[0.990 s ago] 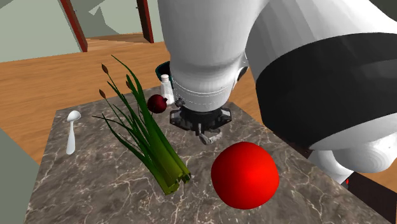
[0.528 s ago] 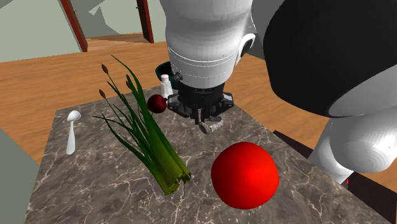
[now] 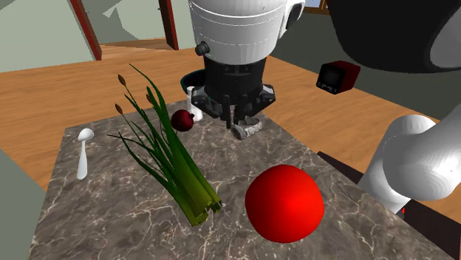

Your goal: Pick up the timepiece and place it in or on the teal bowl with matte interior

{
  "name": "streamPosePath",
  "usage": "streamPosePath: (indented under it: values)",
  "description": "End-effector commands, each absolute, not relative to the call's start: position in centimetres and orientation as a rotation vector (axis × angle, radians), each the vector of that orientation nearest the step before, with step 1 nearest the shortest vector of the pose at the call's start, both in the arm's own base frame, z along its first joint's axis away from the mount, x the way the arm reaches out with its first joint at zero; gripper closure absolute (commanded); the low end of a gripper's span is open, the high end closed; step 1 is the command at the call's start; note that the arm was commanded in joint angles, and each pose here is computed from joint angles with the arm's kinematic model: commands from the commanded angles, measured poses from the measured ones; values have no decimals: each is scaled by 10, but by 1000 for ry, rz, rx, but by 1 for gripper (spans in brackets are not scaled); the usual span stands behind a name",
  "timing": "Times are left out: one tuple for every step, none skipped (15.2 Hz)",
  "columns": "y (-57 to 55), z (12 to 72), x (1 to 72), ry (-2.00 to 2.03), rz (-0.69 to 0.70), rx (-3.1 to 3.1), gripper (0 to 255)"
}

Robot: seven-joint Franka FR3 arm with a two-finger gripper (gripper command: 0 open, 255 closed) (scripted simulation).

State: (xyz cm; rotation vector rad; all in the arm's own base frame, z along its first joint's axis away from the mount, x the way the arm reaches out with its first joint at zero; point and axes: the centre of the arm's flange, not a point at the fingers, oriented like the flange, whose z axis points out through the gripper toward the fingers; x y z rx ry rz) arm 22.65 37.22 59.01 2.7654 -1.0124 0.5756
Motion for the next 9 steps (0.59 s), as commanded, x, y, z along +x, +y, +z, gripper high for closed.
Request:
streamPosePath:
  values:
    - [372, 601, 227, -1012, 576, 2765, 255]
    - [372, 606, 227, -1012, 576, 2765, 255]
    - [372, 612, 227, -1012, 576, 2765, 255]
    - [372, 617, 227, -1012, 576, 2765, 255]
    - [372, 622, 227, -1012, 576, 2765, 255]
    - [372, 627, 227, -1012, 576, 2765, 255]
    - [372, 629, 227, -1013, 576, 2765, 255]
    - [365, 630, 238, -1012, 576, 2765, 255]
    - [358, 630, 250, -1012, 576, 2765, 255]
